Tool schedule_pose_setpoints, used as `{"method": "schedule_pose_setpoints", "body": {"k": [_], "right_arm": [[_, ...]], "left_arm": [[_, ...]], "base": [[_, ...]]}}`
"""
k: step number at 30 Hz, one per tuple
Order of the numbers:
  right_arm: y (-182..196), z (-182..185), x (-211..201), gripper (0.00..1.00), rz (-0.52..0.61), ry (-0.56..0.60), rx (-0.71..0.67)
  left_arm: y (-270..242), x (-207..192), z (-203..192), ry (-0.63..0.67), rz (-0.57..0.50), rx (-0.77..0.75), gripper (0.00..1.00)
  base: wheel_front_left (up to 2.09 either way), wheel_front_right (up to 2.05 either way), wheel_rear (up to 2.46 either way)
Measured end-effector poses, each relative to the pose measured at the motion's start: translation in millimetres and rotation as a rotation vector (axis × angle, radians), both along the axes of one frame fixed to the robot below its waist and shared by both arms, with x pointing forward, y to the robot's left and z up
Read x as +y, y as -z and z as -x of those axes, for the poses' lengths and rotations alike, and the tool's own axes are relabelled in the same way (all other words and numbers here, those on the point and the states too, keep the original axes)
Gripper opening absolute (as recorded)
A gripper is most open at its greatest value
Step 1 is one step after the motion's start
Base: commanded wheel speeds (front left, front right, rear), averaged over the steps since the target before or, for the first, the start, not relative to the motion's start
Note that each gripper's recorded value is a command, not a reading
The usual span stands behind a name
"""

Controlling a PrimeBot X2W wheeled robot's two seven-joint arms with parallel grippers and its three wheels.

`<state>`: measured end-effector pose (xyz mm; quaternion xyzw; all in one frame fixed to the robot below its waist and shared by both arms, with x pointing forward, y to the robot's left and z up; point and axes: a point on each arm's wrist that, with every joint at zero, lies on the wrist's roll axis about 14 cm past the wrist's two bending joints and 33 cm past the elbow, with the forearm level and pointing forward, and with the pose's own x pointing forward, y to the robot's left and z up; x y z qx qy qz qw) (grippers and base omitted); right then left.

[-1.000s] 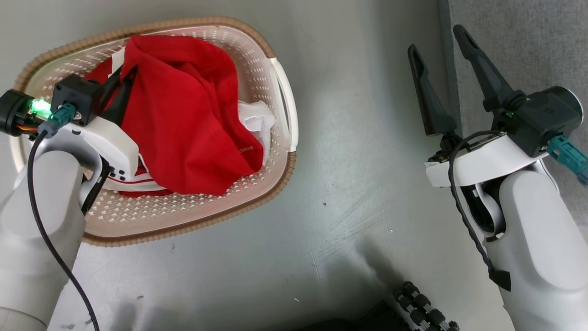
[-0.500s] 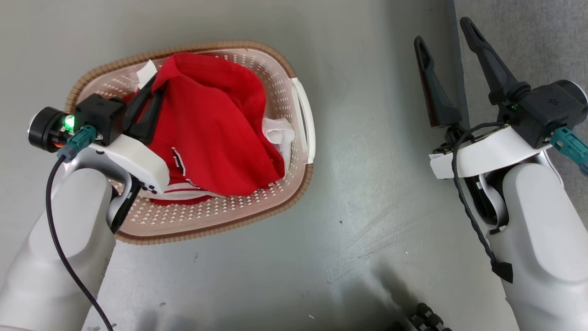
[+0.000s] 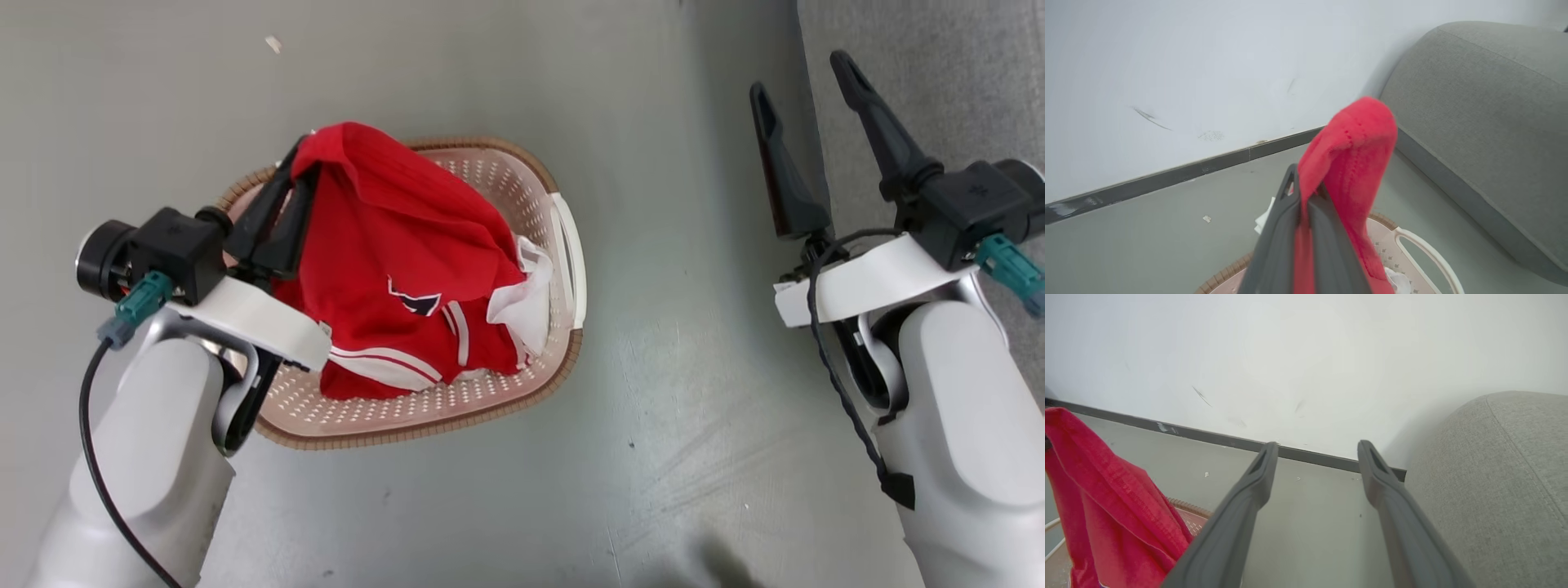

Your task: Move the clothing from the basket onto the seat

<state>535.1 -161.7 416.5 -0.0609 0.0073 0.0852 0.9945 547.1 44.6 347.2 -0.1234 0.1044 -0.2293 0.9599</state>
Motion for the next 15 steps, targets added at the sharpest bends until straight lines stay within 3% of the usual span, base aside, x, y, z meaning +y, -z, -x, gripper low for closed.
{"method": "schedule_pose_setpoints", "body": {"k": [15], "right_arm": [[-47, 31, 42, 1.0, -0.011, -0.118, -0.065]], "left_arm": [[-97, 23, 33, -0.069, 0.038, -0.174, 0.0]], "base": [[0.0, 0.0, 0.0]]}}
